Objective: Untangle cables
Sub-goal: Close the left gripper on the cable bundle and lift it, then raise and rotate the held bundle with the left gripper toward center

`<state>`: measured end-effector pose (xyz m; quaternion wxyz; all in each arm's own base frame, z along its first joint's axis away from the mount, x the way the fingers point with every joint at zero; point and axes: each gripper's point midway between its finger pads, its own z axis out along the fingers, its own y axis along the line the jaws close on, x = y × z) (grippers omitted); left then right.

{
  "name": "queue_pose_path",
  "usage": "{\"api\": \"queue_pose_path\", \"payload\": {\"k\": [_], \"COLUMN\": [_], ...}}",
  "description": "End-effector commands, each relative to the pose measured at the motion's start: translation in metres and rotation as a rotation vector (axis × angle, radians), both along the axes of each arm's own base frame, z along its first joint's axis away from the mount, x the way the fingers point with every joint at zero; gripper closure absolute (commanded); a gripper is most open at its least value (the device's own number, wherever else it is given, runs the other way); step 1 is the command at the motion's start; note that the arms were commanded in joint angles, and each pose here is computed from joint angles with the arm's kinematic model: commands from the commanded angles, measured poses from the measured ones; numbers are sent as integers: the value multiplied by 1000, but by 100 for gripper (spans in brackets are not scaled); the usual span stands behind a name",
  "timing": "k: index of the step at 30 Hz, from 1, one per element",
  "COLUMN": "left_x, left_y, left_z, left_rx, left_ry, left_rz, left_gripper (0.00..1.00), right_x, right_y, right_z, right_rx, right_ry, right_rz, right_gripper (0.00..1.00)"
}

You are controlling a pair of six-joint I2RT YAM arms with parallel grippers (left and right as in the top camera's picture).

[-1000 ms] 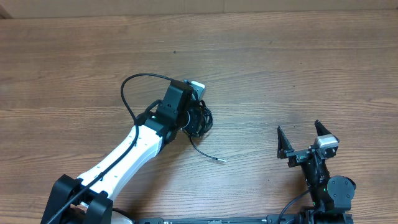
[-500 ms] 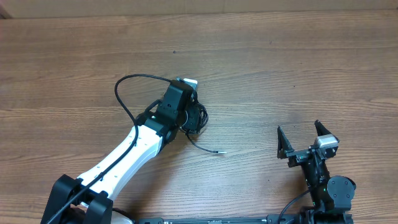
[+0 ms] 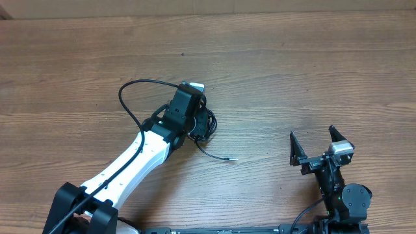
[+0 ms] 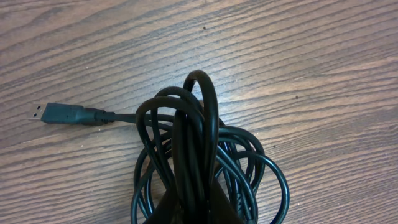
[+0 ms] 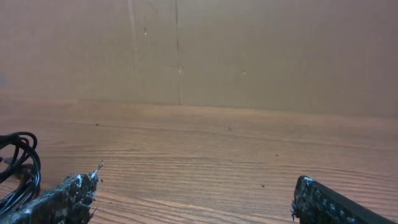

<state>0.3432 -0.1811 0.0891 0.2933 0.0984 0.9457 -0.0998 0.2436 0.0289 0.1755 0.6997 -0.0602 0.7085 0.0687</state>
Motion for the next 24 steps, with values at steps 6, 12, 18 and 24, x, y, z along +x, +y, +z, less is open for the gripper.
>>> {"api": "queue_pose_path", "payload": {"k": [6,12,18,24], "left_x": [6,5,5,5], "left_y": [-2,-3,-3,-3], "left_z": [7,6,6,6], "left_rx": [-4,-5,-16,-60], "left_ry": [-18,-14,-8,12], "left_rz": [15,13,24,95], "left_gripper": [96,96,96,96], "right_x": [0,0,0,0], "right_y": [-2,-2,-2,-2], "right_z": [-2,-2,-2,-2], "right_rx": [3,3,3,3], "right_ry": [-3,-3,-3,-3], "right_rz": [-13,-13,-13,-13], "right_gripper": [0,0,0,0]}}
